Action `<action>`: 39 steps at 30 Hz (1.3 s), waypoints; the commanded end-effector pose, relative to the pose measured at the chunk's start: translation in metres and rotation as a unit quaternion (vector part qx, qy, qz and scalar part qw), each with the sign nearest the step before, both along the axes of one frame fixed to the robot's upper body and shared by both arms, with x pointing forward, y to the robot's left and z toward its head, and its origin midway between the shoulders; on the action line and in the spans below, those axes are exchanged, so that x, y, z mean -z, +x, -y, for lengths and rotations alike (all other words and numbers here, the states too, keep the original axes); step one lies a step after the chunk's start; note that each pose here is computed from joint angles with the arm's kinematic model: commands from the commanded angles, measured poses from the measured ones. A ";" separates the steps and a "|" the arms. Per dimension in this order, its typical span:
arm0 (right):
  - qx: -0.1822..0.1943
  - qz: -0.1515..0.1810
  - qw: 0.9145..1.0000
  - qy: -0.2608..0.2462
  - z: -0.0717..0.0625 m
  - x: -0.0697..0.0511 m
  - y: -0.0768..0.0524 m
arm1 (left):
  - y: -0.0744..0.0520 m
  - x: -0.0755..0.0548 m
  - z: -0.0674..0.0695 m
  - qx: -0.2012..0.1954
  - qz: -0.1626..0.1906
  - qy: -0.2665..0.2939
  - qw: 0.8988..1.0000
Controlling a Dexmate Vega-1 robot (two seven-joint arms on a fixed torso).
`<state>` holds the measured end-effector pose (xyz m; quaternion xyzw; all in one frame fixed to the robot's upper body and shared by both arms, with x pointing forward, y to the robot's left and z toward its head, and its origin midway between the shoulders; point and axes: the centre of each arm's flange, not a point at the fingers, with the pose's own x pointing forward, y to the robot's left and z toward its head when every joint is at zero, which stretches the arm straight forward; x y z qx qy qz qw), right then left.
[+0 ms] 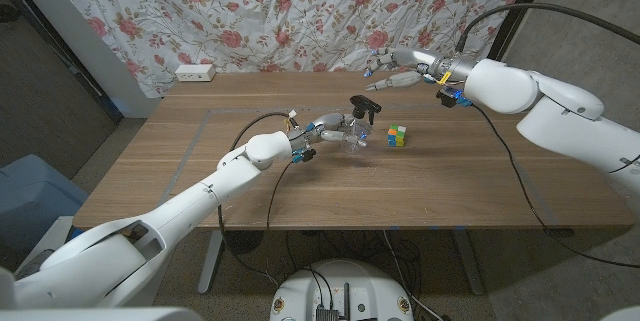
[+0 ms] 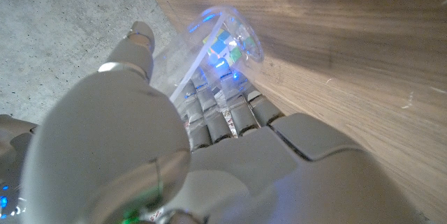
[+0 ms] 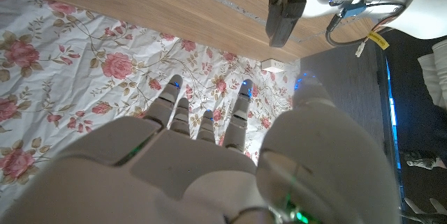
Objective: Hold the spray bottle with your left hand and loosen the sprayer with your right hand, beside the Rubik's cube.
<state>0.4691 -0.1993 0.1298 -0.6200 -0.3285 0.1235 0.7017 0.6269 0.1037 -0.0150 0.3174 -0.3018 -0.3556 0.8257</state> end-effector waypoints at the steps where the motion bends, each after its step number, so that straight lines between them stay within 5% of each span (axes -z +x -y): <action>1: 0.014 -0.013 1.000 -0.022 -0.004 0.004 -0.001 | 0.002 -0.003 0.000 -0.004 0.001 0.001 1.000; 39: 0.062 -0.042 0.995 -0.064 -0.024 0.017 0.015 | 0.008 -0.005 -0.002 -0.004 0.001 0.005 1.000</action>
